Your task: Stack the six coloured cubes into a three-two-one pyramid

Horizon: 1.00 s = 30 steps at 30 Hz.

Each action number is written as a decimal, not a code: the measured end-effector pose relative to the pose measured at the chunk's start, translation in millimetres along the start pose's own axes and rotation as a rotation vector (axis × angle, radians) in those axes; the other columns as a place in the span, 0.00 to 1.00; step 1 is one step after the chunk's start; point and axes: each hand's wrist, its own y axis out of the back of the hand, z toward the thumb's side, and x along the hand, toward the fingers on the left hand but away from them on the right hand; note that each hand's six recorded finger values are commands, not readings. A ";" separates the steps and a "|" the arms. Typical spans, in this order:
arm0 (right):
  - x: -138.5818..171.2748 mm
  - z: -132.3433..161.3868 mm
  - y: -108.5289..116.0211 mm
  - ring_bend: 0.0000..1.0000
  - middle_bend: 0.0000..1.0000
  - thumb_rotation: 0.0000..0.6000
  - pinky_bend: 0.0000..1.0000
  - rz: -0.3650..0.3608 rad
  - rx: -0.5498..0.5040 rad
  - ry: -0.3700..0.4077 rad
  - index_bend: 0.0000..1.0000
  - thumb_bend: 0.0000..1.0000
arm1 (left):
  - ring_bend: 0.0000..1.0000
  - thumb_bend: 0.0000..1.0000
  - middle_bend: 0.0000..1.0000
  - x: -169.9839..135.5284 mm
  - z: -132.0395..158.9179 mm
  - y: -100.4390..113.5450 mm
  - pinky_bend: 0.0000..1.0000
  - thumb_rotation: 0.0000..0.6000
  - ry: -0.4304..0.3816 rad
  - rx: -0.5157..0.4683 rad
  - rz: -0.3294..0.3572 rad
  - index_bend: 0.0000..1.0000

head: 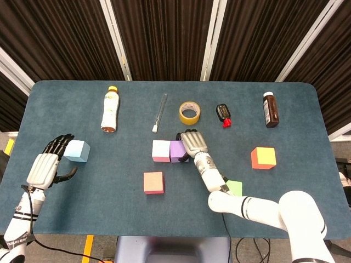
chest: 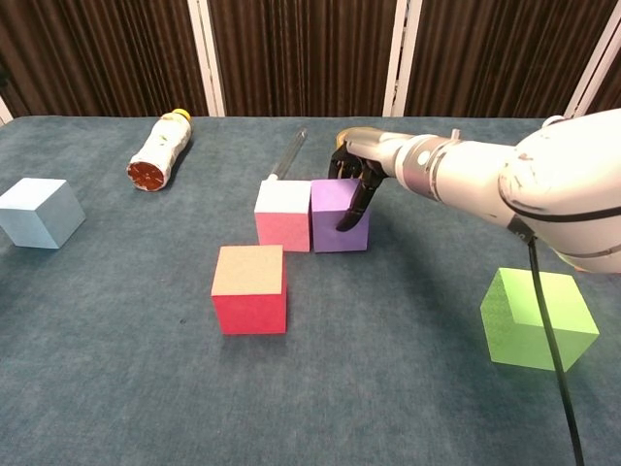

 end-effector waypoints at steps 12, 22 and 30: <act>-0.8 -1.3 2.6 0.30 0.47 1.00 0.30 -0.013 -0.008 -0.013 0.49 0.24 | 0.00 0.34 0.04 0.8 -3.4 0.4 0.11 1.00 -0.003 -0.003 0.001 0.05; -4.0 0.5 1.4 0.30 0.47 1.00 0.30 -0.009 -0.011 -0.015 0.49 0.24 | 0.00 0.34 0.04 1.1 -3.4 -0.1 0.12 1.00 -0.003 -0.004 -0.001 0.05; -5.5 2.5 -2.6 0.30 0.47 1.00 0.30 -0.004 -0.009 -0.015 0.48 0.25 | 0.00 0.34 0.04 2.5 -3.7 -1.1 0.12 1.00 -0.003 -0.008 -0.004 0.05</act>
